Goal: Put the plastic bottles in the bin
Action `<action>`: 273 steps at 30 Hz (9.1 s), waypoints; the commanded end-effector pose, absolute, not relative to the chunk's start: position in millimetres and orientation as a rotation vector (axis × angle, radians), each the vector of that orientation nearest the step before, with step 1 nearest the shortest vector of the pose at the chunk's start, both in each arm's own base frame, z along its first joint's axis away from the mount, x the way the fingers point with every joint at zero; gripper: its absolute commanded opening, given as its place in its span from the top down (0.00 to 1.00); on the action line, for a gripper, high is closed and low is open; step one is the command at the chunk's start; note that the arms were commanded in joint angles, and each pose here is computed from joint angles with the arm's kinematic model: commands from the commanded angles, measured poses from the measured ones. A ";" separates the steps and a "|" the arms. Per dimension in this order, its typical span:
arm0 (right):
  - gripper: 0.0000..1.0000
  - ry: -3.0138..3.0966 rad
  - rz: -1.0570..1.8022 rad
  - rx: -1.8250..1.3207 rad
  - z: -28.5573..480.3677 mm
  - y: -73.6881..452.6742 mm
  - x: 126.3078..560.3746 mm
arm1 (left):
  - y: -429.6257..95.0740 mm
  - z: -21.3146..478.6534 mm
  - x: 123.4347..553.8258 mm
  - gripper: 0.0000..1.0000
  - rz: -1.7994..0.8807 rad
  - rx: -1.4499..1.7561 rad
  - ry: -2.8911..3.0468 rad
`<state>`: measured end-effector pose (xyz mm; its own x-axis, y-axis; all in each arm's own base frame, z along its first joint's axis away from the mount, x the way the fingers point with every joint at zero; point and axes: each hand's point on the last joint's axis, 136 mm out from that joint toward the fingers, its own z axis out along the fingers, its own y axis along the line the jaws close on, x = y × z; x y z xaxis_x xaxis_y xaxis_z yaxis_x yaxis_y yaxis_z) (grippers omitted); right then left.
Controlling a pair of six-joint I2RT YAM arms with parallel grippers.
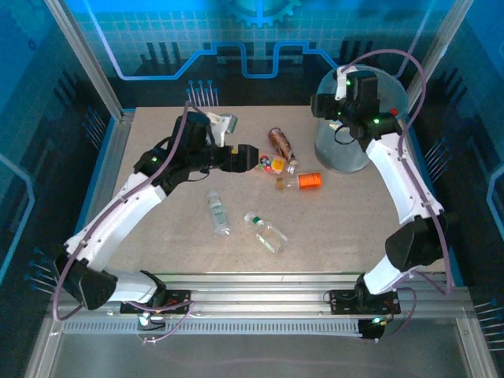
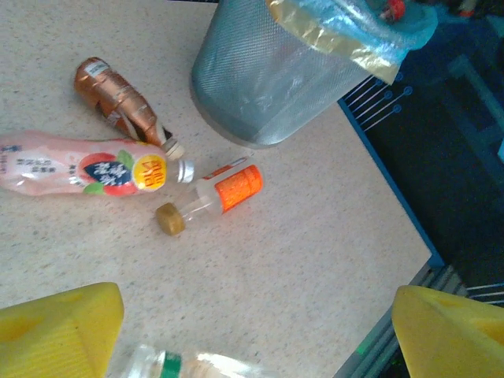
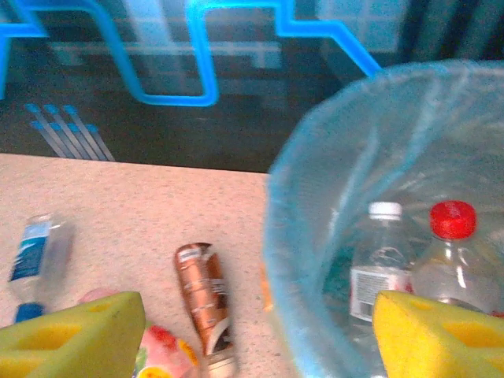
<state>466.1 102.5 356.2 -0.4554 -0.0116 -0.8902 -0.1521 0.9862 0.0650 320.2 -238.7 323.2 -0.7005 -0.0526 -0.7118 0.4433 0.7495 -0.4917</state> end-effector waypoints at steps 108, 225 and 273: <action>0.67 2.070 0.215 -1.465 231.2 263.1 385.3 | -165.5 280.6 324.7 0.07 -0.835 0.075 2.244; 0.44 2.279 0.701 0.550 102.2 199.8 458.8 | -163.9 217.6 332.1 0.01 -0.639 0.100 2.320; 0.42 2.117 0.886 0.865 44.1 173.4 492.3 | -163.3 209.3 334.6 0.01 -0.655 0.082 2.359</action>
<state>489.2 180.0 51.9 -0.5735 0.7376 -0.3564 0.2956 0.5921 0.7497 330.0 -162.4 199.8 -0.7797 -0.1171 -0.6151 0.2077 0.8784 -0.4305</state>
